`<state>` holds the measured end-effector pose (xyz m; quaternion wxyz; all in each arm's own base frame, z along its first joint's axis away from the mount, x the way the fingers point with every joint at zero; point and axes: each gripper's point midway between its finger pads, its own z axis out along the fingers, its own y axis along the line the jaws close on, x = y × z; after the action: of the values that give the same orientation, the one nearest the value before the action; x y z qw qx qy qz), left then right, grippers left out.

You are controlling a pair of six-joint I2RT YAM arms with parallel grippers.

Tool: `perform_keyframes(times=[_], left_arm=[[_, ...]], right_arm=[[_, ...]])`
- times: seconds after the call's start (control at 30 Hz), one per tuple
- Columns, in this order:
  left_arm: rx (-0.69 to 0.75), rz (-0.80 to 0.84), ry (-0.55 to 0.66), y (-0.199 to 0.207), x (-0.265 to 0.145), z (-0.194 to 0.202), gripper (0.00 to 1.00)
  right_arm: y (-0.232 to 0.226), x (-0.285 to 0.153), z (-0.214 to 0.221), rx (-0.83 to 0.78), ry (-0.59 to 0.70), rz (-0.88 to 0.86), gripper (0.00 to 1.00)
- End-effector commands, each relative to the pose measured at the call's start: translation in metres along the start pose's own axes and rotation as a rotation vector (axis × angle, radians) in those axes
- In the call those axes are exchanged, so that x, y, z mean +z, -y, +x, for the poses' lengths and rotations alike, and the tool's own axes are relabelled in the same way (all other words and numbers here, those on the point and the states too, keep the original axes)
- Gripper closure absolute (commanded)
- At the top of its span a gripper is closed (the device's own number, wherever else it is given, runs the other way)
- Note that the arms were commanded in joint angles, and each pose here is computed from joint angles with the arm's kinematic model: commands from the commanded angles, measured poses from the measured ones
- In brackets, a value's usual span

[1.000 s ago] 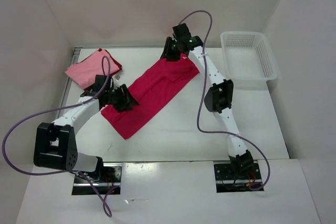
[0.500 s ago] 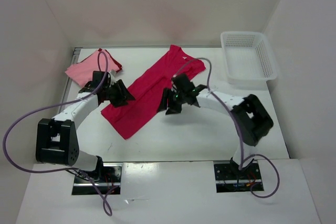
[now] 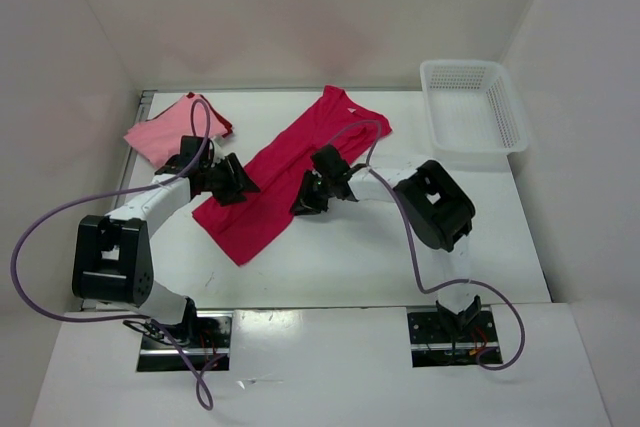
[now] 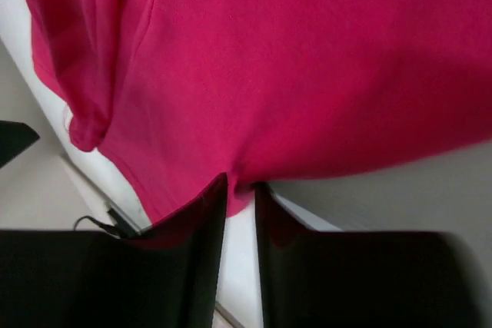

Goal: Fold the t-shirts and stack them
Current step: Rotate the tshirt 90 degrees

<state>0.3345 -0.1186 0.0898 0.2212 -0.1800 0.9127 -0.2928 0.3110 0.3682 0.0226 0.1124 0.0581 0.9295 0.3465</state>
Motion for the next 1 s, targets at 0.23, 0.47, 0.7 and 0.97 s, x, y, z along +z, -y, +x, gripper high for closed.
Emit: perform_keyframes(times=[0.23, 0.47, 0.7, 0.97], left_arm=[[0.133, 0.039, 0.040, 0.029, -0.003, -0.019, 0.41], [0.153, 0.011, -0.022, 0.024, 0.020, -0.010, 0.41], [0.195, -0.020, -0.118, 0.013, 0.019, 0.040, 0.40], [0.091, -0.166, -0.085, -0.022, -0.003, 0.084, 0.58]], right_arm=[[0.049, -0.029, 0.006, -0.051, -0.013, 0.155, 1.00], [0.123, -0.114, 0.037, -0.042, -0.123, 0.245, 1.00], [0.124, -0.146, -0.022, 0.032, 0.079, 0.202, 0.50], [0.126, -0.127, -0.117, 0.040, 0.232, 0.144, 0.70]])
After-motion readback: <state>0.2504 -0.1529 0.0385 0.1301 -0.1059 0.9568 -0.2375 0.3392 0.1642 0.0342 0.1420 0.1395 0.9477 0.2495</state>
